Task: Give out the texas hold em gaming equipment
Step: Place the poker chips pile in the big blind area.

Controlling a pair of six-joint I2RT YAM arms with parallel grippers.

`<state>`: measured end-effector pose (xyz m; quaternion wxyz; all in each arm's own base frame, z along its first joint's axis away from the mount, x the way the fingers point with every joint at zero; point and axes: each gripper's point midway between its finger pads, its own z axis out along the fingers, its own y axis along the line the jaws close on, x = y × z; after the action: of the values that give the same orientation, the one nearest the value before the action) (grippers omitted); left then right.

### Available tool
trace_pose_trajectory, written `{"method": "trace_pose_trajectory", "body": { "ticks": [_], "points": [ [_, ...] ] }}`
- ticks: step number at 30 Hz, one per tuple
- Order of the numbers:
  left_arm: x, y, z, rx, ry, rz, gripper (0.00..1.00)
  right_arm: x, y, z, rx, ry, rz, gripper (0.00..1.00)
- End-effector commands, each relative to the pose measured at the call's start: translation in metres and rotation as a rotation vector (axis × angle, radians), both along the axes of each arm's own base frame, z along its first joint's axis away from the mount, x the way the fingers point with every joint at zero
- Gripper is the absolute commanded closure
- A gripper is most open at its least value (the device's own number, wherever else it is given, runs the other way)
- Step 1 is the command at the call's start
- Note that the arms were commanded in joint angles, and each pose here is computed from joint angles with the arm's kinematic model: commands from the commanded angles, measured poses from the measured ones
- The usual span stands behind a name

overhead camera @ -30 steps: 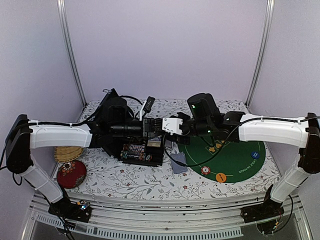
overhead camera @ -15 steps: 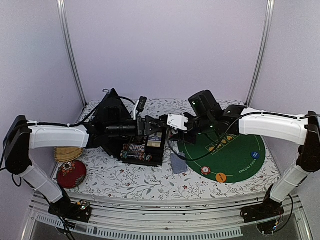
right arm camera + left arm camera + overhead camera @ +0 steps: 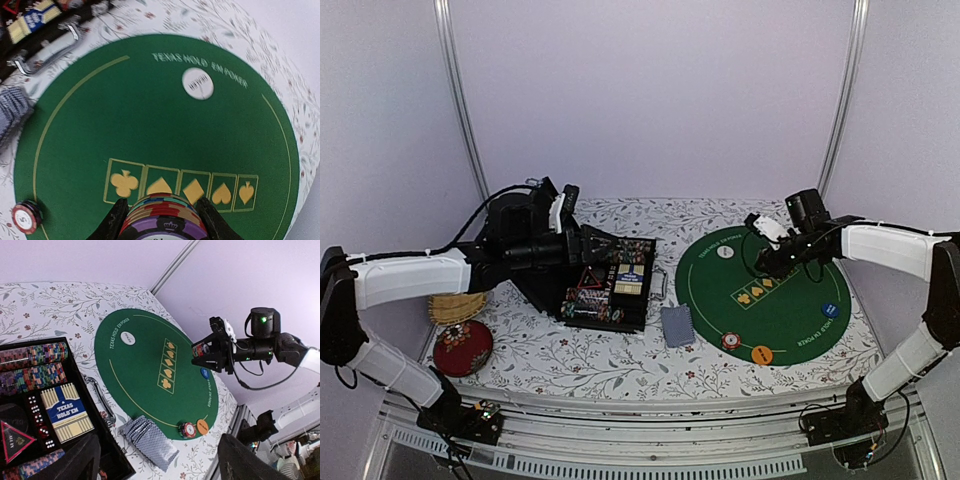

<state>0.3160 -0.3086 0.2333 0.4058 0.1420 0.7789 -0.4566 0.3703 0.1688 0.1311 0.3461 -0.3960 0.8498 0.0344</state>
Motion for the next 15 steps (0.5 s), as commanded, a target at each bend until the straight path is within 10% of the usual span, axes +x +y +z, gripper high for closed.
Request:
{"method": "trace_pose_trajectory", "body": {
  "ticks": [1,9,15],
  "points": [
    [0.004,0.012,-0.008,0.095,-0.036,0.007,0.16,0.019,-0.055,0.006,0.048,-0.023,-0.224,0.97],
    [0.008,0.023,-0.013,0.154,-0.074,0.013,0.14,0.016,-0.109,-0.013,-0.011,0.016,-0.338,0.98],
    [0.016,0.029,-0.02,0.176,-0.082,0.02,0.14,-0.023,-0.072,-0.025,0.0,0.066,-0.089,0.98]
  ]
}}
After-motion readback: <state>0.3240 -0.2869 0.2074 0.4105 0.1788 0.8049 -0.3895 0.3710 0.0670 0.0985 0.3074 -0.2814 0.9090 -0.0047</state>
